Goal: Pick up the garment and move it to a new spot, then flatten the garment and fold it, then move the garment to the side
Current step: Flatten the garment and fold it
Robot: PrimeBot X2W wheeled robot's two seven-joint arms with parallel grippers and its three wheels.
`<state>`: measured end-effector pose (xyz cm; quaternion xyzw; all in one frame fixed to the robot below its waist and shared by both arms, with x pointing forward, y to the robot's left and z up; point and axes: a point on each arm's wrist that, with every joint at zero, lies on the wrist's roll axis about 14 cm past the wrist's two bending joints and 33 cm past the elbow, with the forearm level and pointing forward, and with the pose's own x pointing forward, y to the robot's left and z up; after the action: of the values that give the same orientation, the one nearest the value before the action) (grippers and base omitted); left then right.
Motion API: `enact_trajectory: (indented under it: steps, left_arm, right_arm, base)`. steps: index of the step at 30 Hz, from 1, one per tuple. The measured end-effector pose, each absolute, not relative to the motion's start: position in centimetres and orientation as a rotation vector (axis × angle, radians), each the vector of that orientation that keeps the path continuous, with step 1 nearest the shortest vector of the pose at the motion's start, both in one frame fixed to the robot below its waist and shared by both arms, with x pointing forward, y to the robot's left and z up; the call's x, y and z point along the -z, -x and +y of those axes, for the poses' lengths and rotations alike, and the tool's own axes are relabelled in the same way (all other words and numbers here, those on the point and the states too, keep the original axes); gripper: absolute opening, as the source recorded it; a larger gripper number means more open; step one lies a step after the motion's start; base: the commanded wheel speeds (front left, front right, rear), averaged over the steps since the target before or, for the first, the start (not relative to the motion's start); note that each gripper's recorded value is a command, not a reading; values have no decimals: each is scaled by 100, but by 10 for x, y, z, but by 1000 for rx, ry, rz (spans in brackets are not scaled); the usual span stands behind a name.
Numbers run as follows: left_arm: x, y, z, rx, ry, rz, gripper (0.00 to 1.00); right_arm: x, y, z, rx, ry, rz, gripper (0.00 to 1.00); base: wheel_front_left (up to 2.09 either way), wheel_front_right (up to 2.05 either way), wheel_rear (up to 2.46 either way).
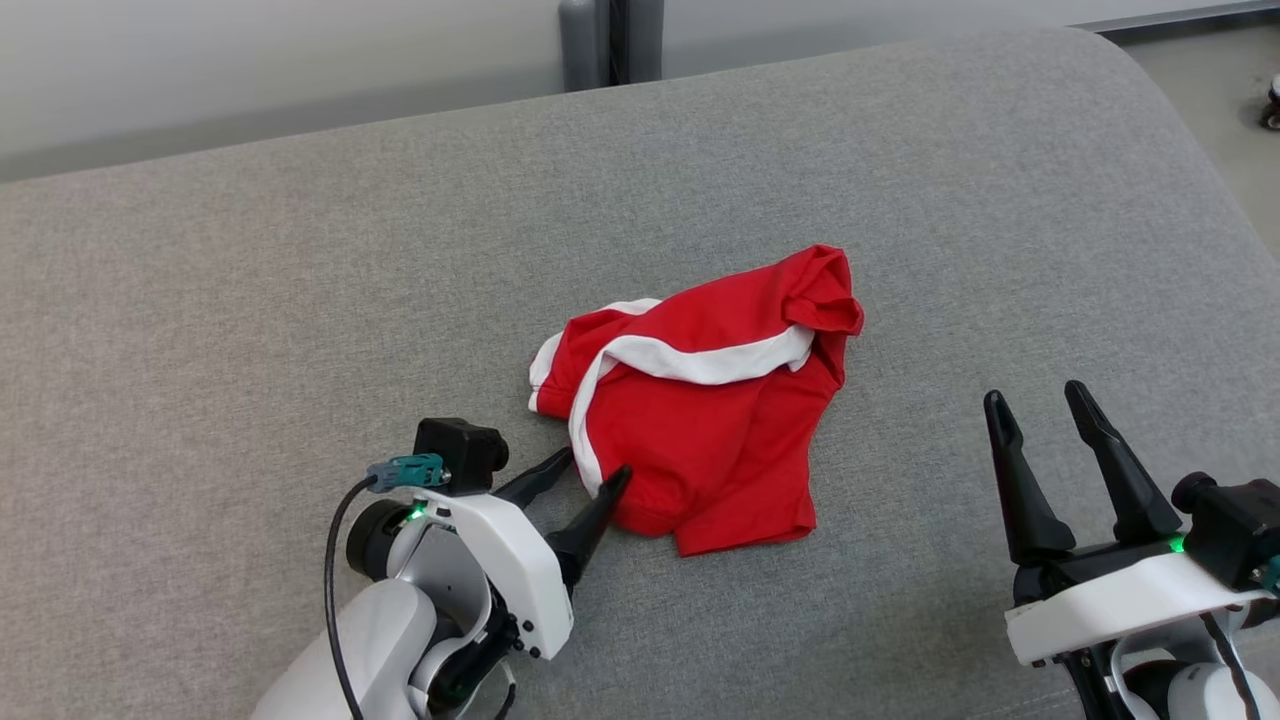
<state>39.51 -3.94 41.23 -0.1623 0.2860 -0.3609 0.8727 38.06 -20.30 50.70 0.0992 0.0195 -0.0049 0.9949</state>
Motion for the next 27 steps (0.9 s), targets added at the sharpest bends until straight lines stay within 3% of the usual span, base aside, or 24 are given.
enact_trajectory:
  steps: [1,4,10,15,20,23,27]
  left_arm:
    - [-411,-397,-40,752,337,598,0]
    - [-405,-401,-36,737,320,594,0]
    - [-429,-438,5,611,187,397,0]
    - [-484,-467,54,497,7,156,0]
    - [-527,-466,83,456,-207,-10,0]
    - [-513,-446,80,489,-290,18,0]
    - [-455,-401,63,553,-255,198,0]
  right_arm:
    - [-506,-380,-205,15,-199,43,100]
    - [-504,-380,-208,26,-200,45,100]
    - [-503,-383,-209,28,-210,40,100]
    - [-504,-387,-204,10,-216,34,100]
    - [-507,-393,-192,-24,-224,25,100]
    - [-509,-394,-190,-34,-226,21,100]
    - [-508,-395,-189,-35,-234,21,100]
  base:
    - [0,0,0]
    - [0,0,0]
    - [0,0,0]
    - [0,0,0]
    - [0,0,0]
    - [0,0,0]
    - [0,0,0]
